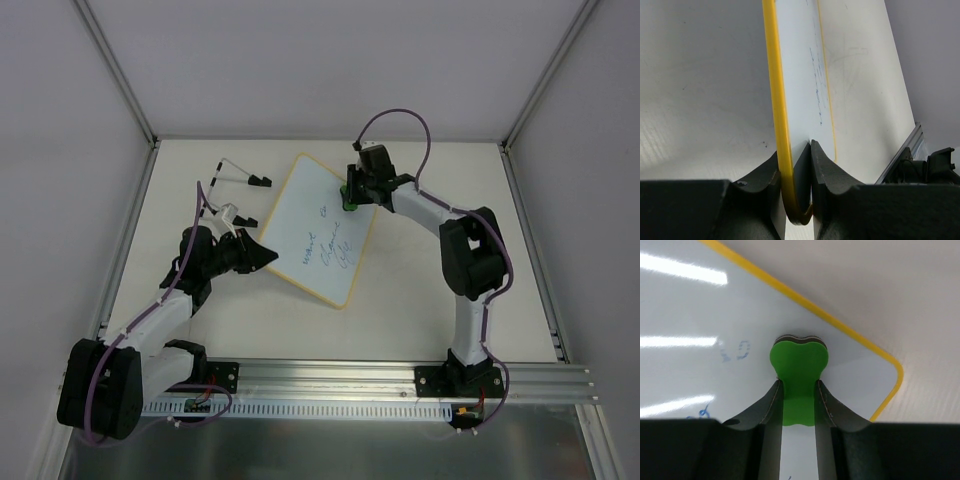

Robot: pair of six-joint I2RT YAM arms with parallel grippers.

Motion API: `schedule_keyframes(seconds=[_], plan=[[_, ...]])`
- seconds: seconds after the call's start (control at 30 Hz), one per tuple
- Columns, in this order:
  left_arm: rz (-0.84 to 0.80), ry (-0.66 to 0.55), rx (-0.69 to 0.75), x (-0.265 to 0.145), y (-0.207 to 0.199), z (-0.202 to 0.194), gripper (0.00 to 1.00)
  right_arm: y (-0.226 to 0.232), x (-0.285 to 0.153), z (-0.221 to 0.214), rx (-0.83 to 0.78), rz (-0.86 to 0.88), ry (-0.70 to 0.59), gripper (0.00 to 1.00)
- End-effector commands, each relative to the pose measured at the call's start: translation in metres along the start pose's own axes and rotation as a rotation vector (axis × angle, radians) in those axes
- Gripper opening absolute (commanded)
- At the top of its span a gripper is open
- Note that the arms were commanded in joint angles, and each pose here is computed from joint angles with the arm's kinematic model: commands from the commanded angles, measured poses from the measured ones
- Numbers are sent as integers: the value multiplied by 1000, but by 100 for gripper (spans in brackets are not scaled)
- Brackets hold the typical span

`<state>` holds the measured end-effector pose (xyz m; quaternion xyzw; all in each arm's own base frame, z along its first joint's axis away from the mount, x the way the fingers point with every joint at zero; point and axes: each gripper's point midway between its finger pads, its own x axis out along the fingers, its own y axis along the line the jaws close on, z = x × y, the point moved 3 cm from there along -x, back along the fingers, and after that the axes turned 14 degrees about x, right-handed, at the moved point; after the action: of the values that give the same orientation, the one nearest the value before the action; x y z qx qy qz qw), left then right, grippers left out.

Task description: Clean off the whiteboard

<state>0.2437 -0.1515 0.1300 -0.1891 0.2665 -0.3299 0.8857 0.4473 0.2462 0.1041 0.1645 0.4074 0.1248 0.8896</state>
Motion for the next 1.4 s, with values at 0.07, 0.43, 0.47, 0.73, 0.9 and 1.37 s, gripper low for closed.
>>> schedule_keyframes(seconds=[0.07,0.43,0.47,0.73,0.9,1.37], plan=[[3,11,230,5,6,6,0,76,-15,-60,-117,180,108,0],[-13,18,223,3,4,4,0,109,-15,-18,-114,168,13,0],[-15,17,223,3,3,4,0,104,-12,-13,-101,144,3,0],[-12,16,221,-2,1,1,0,35,18,8,43,-72,-9,0],[-17,14,220,-4,-1,0,0,6,28,-6,81,-123,50,0],[-30,21,228,-3,-2,2,0,104,1,9,-140,184,69,0]])
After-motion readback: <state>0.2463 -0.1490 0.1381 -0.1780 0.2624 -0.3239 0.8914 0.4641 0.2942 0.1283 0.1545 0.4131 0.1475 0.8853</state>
